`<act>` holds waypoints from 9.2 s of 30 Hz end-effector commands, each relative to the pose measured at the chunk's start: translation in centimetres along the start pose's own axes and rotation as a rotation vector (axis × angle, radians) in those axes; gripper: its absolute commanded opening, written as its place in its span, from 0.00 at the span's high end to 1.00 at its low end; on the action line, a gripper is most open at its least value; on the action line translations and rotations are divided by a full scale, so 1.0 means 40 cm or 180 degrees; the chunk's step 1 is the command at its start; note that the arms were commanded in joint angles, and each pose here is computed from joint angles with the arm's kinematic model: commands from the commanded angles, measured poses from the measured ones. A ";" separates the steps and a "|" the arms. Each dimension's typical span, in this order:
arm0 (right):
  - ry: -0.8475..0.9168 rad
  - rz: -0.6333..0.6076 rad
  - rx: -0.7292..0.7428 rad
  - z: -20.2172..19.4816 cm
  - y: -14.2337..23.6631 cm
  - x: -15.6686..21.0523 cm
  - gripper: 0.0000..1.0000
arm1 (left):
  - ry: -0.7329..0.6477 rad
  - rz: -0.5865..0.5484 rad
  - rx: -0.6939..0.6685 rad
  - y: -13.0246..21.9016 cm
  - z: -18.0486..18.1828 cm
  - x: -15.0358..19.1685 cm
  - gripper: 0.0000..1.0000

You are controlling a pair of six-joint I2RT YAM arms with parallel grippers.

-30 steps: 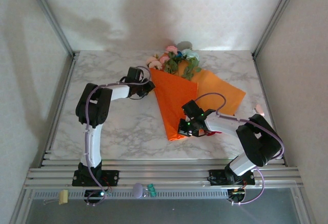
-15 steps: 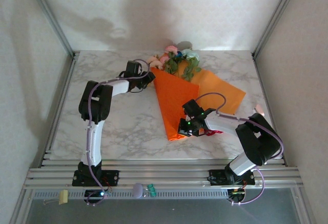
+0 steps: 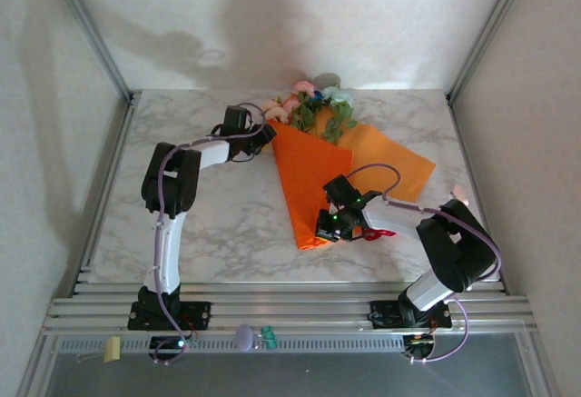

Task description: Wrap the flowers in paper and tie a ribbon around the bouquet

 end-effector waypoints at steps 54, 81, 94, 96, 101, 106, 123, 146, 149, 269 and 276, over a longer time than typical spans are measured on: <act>-0.0043 0.0111 0.0124 0.000 0.041 0.009 0.80 | 0.0237 0.1371 -0.0446 0.238 -0.053 0.720 0.70; -0.1821 -0.1126 0.0893 -0.592 0.426 -0.443 0.39 | -0.0348 0.1745 -0.0388 0.126 -0.119 0.830 0.73; -0.1927 -0.0893 0.0591 -0.629 0.327 -0.433 0.38 | -0.0423 0.1802 -0.0543 0.102 -0.079 0.845 0.74; -0.1945 -0.0875 0.0557 -0.630 0.315 -0.430 0.38 | -0.0428 0.1798 -0.0543 0.101 -0.080 0.845 0.74; -0.1960 -0.0940 0.0546 -0.632 0.313 -0.434 0.60 | -0.0431 0.1801 -0.0551 0.098 -0.081 0.845 0.75; -0.1714 -0.1428 0.0574 -0.591 0.401 -0.471 0.99 | -0.0437 0.1782 -0.0573 0.097 -0.076 0.843 0.75; 0.0364 -0.1828 -0.0194 0.057 0.532 -0.512 1.00 | -0.0541 0.1726 -0.0673 0.080 -0.043 0.841 0.79; 0.0832 -0.1123 -0.1101 0.285 0.294 -0.593 1.00 | -0.0841 0.0587 -0.0606 0.272 -0.127 0.731 0.57; 0.0854 -0.1081 -0.1130 0.296 0.279 -0.594 1.00 | -0.0807 0.0470 -0.0668 0.320 -0.117 0.714 0.56; 0.0155 -0.0423 -0.1194 -0.048 0.077 0.002 0.99 | -0.0257 0.0889 -0.1221 0.249 0.159 0.803 1.00; 0.0232 -0.0540 -0.1099 -0.040 0.085 -0.058 0.54 | -0.0282 0.0903 -0.1207 0.249 0.149 0.801 1.00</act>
Point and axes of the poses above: each hand's point on the last joint's axis, 136 mm out from that joint toward the fingers, its own y axis back along the fingers, its own z axis along the line the jaws close on, x = y × z, the point moved 3 cm from there along y, back along the fingers, and after that the axes turned 3 degrees about y, right-handed, at the moved point
